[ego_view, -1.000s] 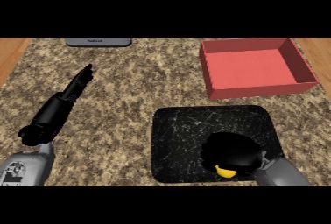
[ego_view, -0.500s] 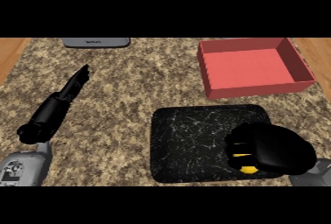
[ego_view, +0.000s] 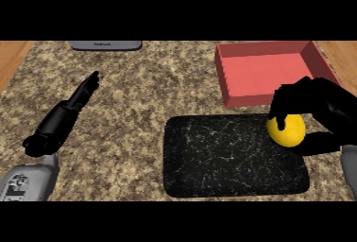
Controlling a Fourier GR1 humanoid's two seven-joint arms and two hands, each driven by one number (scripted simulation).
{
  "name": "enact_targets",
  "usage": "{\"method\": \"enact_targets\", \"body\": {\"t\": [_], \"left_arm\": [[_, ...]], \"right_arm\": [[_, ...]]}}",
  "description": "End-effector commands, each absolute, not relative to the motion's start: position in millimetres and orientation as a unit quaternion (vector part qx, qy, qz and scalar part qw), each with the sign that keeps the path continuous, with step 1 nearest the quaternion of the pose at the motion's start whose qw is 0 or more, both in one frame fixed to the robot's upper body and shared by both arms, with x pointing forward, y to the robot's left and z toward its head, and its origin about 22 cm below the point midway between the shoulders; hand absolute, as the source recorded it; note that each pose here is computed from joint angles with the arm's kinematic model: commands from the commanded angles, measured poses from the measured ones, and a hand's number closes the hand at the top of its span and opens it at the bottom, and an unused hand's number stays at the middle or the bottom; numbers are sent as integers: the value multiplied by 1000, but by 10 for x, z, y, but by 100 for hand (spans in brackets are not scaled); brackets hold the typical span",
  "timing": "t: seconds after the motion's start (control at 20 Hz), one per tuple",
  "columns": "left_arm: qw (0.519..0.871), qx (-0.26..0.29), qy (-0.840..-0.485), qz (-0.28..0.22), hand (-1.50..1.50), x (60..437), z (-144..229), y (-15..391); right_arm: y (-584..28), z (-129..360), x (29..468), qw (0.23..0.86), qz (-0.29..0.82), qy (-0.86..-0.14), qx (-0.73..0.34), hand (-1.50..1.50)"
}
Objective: Pick the lemon from the tray and place it in the cardboard box
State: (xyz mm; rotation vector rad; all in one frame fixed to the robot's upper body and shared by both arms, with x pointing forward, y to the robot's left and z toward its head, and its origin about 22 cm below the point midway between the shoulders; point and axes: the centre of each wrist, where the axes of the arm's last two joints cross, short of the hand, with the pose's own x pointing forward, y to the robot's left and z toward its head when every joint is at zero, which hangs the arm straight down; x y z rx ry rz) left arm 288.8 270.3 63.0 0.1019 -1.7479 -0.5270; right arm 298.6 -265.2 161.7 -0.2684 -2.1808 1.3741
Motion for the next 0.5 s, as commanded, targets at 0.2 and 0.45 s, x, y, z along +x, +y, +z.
{"method": "enact_targets", "body": {"t": [0.2,0.45], "left_arm": [[597,43,-767,-230,0,2952,626,2617],[601,35,-764,-233,0,3050,753,2570]], "right_arm": [[-2689,1908,3717,367,443,-803,-155,150],[-2895,2032,4056,347,481,-774,-222,150]]}}
